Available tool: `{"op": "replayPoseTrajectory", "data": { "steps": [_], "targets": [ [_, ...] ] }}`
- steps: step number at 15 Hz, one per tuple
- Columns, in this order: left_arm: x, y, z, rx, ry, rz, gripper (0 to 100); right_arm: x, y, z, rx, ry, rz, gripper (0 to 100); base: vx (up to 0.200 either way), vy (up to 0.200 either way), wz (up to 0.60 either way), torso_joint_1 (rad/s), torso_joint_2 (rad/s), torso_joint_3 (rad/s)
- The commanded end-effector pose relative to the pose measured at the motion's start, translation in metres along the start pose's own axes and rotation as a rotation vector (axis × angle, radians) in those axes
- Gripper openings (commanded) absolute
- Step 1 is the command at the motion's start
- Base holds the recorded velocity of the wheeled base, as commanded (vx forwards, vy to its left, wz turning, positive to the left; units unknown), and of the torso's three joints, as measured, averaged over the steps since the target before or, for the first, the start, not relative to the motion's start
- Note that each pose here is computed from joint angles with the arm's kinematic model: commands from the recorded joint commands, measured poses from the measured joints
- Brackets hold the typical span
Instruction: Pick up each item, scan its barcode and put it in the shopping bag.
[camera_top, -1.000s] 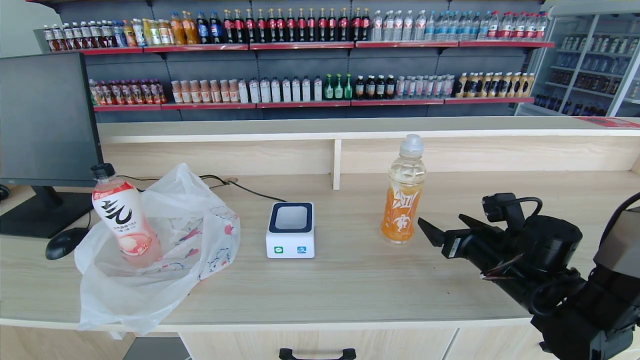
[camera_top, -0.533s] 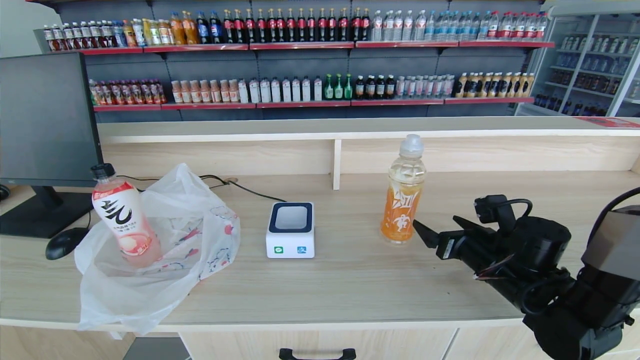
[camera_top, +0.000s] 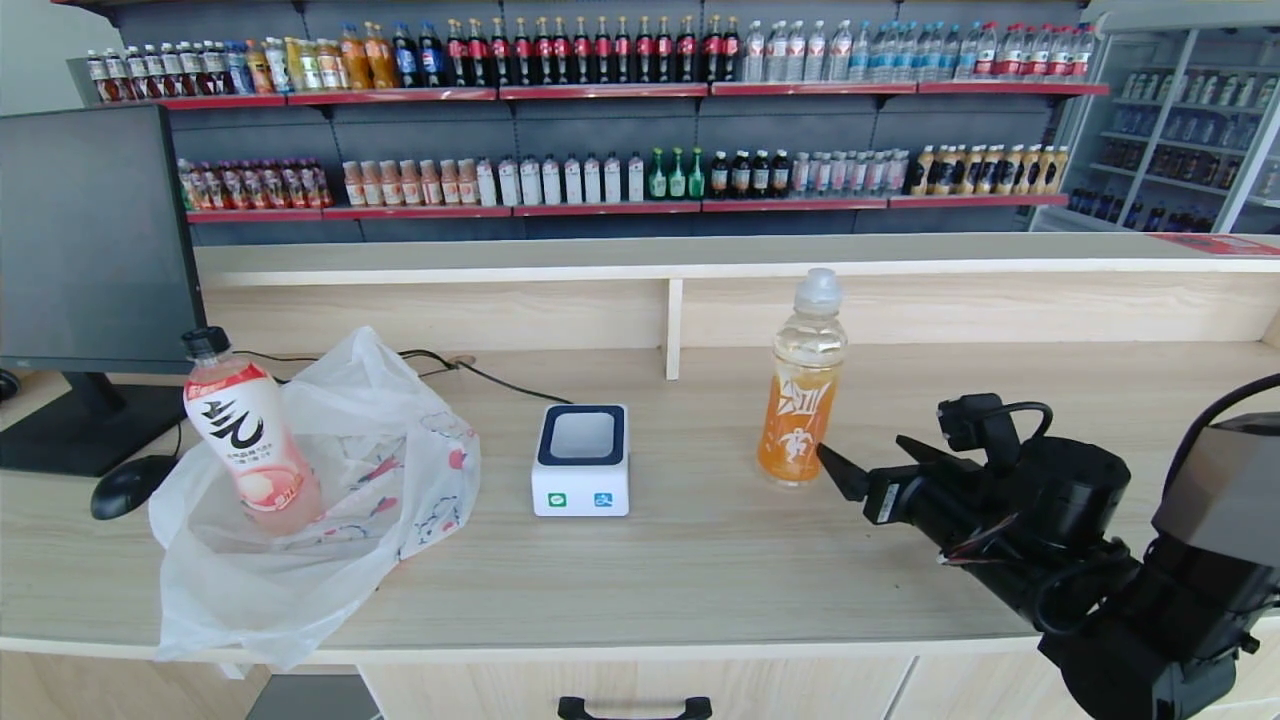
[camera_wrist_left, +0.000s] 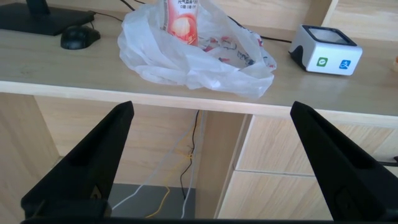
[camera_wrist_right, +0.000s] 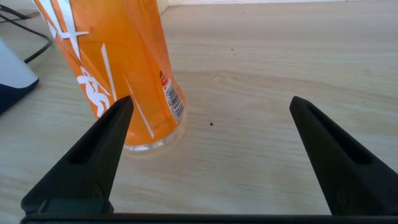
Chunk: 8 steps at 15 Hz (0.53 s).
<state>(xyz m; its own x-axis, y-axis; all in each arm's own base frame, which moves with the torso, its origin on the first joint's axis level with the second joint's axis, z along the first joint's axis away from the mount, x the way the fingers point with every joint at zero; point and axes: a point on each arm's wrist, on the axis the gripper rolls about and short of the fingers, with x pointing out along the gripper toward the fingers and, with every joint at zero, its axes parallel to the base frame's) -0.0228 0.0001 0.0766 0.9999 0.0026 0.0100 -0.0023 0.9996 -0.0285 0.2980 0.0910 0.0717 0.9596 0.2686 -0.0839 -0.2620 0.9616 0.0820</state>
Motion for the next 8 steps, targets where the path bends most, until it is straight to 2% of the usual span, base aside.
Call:
{"op": "replayPoseTrajectory", "data": {
  "steps": [1,8],
  "targets": [
    [0.0000,0.0000,0.0000,-0.001,-0.001,0.000,100,0.0001,0.0032,-0.0006,-0.001,0.001,0.011,100,0.000,0.000,0.00,0.000,0.00,0.000],
    [0.0000,0.0000,0.0000,-0.001,-0.001,0.000,100,0.0007,0.0107,-0.0034,-0.003,0.009,0.035,100,0.000,0.000,0.00,0.000,0.00,0.000]
  ]
}}
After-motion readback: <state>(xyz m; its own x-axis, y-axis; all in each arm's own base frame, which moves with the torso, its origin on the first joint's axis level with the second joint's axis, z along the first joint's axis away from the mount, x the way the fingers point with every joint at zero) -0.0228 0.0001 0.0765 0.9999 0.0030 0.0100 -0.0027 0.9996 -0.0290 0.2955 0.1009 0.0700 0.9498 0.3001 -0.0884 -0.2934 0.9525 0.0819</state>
